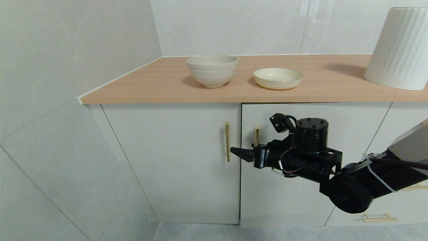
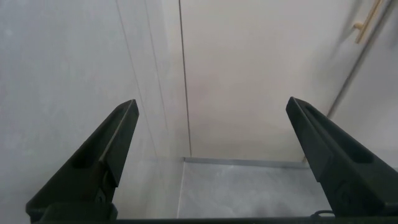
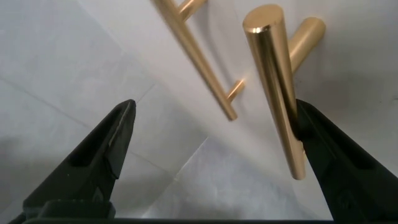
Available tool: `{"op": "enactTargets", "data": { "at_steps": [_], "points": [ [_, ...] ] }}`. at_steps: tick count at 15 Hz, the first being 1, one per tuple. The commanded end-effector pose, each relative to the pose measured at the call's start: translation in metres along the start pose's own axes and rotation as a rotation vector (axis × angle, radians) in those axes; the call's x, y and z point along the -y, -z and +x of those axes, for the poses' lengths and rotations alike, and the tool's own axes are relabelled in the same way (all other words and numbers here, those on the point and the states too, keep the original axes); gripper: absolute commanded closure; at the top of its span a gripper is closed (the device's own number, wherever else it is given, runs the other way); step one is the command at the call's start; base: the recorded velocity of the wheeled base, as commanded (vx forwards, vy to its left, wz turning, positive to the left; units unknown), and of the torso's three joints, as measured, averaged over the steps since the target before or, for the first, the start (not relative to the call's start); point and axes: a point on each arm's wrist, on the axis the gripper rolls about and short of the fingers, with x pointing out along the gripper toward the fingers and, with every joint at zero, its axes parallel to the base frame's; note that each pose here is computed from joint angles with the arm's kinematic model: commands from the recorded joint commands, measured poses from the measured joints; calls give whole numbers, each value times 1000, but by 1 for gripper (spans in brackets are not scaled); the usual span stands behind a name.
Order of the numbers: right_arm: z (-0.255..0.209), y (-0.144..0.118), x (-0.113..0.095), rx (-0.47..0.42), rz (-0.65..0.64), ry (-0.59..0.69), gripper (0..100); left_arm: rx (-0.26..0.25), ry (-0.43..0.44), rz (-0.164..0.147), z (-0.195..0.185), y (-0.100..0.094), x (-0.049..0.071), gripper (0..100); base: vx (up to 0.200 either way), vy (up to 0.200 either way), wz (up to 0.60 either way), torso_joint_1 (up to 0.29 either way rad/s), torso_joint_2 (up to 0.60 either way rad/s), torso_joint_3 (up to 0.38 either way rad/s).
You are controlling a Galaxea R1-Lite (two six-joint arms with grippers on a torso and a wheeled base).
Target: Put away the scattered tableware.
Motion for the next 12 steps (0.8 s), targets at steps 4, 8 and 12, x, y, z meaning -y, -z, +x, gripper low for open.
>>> {"op": "enactTargets", "data": {
  "at_steps": [4,8,12],
  "points": [
    [-19,0,-11,-26,1,-51,0,0,0,-2,0,0,0,0,0,0,0,0,0,0],
    [-46,5,-20,-79,6,-130,0,60,47,59,-5,-19,1,0,0,0,0,0,0,0],
    [-70,12,-26,-121,11,-181,0,-85,258,49,10,-73,6,0,0,0,0,0,0,0]
  ]
}}
